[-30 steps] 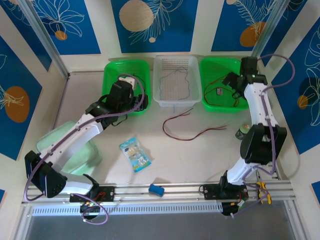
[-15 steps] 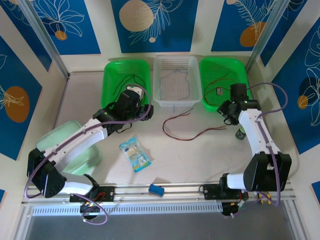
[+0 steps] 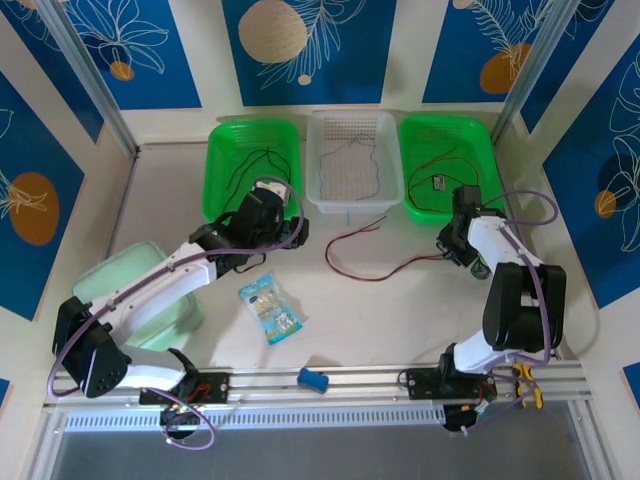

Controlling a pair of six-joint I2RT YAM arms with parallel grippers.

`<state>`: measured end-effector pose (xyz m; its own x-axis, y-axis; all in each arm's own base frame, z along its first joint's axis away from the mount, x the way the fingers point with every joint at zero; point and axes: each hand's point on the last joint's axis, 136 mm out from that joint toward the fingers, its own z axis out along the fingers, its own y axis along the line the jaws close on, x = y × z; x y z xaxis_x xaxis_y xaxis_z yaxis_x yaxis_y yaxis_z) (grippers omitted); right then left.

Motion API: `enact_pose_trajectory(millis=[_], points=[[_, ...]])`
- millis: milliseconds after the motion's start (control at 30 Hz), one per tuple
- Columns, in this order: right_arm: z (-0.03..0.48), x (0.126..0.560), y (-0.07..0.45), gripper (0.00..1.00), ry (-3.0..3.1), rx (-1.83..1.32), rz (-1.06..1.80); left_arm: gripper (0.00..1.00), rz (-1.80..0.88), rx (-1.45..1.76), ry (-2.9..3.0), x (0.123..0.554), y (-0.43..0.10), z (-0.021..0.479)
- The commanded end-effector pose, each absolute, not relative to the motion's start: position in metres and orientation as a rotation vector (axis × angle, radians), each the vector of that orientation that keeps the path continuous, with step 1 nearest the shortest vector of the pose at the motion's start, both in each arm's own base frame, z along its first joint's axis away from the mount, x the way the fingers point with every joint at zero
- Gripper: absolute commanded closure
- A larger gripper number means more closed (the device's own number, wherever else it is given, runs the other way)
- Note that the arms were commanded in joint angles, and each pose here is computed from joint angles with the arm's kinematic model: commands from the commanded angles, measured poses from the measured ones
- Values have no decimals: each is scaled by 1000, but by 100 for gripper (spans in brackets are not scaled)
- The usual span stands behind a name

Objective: Untangle the cables

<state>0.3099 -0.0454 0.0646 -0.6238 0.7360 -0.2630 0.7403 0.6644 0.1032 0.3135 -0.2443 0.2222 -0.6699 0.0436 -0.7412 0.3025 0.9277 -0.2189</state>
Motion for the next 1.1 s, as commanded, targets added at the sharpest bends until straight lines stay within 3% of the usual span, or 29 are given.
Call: enact_pose_trajectory(millis=[0, 833, 1067], points=[[58, 313, -52, 72, 2573, 1229, -49, 24, -445, 236, 2250, 310, -246, 232], [28, 318, -52, 77, 2606, 1368, -64, 24, -430, 249, 2253, 308, -244, 238], [43, 326, -41, 77, 2585, 1313, -32, 24, -419, 248, 2250, 307, -241, 240]])
